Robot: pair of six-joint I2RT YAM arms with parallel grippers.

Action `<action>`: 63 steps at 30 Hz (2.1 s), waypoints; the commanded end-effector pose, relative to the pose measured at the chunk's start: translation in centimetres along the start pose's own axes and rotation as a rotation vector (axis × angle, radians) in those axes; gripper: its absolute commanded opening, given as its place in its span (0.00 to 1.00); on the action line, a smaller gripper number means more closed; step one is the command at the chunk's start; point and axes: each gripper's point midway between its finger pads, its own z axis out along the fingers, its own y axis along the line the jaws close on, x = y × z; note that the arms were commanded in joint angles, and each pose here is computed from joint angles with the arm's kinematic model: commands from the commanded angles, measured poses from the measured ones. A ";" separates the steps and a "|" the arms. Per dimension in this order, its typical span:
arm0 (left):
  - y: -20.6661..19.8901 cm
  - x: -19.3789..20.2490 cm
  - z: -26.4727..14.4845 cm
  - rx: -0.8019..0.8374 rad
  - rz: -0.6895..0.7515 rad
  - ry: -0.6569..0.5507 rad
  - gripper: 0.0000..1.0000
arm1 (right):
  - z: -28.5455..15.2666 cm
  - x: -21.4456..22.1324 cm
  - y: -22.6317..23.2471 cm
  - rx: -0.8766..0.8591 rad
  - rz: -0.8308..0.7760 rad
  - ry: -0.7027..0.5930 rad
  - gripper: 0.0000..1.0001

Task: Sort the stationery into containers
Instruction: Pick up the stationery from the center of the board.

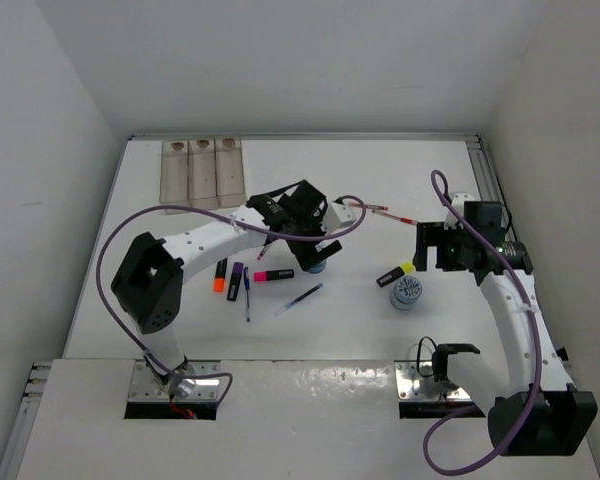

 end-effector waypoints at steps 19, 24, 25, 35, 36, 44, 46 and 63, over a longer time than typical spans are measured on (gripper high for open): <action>0.5 -2.3 4.1 0.046 -0.037 0.008 0.96 | 1.3 1.3 -0.3 -0.029 -0.001 0.039 0.99; 0.2 -1.4 4.8 0.058 -0.041 0.035 0.95 | 1.4 1.4 -0.4 -0.031 0.004 0.041 0.99; 0.1 -1.1 4.9 0.059 -0.040 0.041 0.95 | 1.4 1.4 -0.4 -0.032 0.004 0.043 0.99; -0.1 0.2 5.6 0.078 -0.052 0.066 0.87 | 1.5 1.3 -0.4 -0.036 0.005 0.042 0.99; -0.1 0.2 5.7 0.081 -0.055 0.067 0.86 | 1.6 1.4 -0.3 -0.038 0.007 0.043 0.99; 0.2 0.3 6.0 0.099 -0.068 0.060 0.65 | 1.5 1.4 -0.4 -0.035 0.006 0.042 0.99; 0.4 0.4 6.1 0.097 -0.080 0.058 0.61 | 1.5 1.4 -0.4 -0.035 0.008 0.040 0.99; 0.3 1.2 6.7 0.095 -0.097 0.081 0.75 | 1.6 1.4 -0.4 -0.036 0.009 0.043 0.99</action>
